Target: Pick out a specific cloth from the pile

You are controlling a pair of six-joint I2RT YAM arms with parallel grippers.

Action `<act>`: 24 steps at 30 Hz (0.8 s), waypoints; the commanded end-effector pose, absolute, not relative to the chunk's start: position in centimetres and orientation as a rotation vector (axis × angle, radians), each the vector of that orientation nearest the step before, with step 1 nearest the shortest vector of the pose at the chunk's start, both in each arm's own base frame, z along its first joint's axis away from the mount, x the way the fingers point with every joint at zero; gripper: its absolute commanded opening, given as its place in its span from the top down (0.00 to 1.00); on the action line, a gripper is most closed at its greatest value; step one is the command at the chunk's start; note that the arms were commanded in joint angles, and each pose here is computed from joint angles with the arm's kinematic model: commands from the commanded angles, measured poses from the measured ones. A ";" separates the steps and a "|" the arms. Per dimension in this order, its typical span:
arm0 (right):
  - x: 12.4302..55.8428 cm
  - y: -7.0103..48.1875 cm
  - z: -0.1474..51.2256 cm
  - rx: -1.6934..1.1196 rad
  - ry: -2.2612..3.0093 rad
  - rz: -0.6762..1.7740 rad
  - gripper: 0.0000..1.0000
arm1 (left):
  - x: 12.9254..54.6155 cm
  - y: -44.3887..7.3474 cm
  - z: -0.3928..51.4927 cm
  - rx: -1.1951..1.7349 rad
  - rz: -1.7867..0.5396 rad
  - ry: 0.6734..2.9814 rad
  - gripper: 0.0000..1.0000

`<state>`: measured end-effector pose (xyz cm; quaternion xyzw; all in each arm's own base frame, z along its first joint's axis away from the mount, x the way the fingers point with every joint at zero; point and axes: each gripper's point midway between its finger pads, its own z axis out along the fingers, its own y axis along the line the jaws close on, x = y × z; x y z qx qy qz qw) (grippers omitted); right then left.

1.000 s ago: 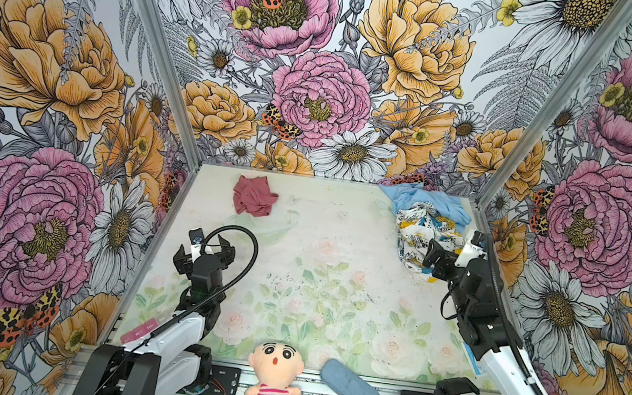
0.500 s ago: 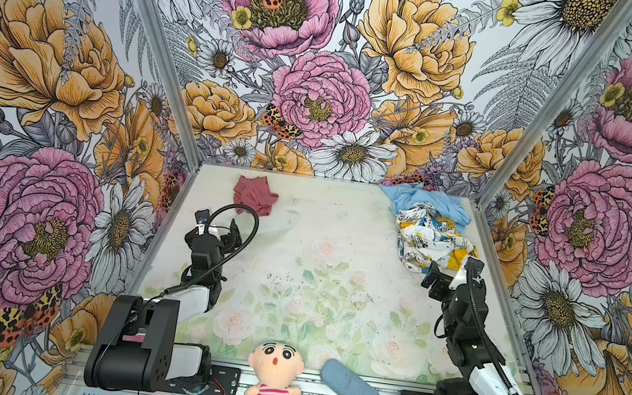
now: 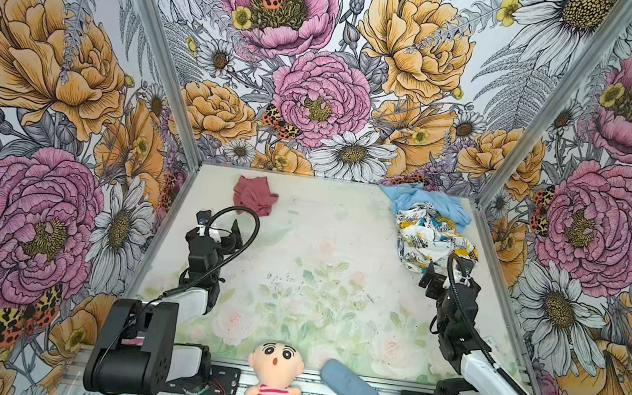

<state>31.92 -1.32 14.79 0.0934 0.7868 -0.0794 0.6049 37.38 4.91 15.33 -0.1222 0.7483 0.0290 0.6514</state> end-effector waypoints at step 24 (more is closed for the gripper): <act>39.4 -0.6 11.9 -0.006 1.781 -0.048 0.01 | 39.2 3.9 13.4 -0.254 0.166 1.685 0.01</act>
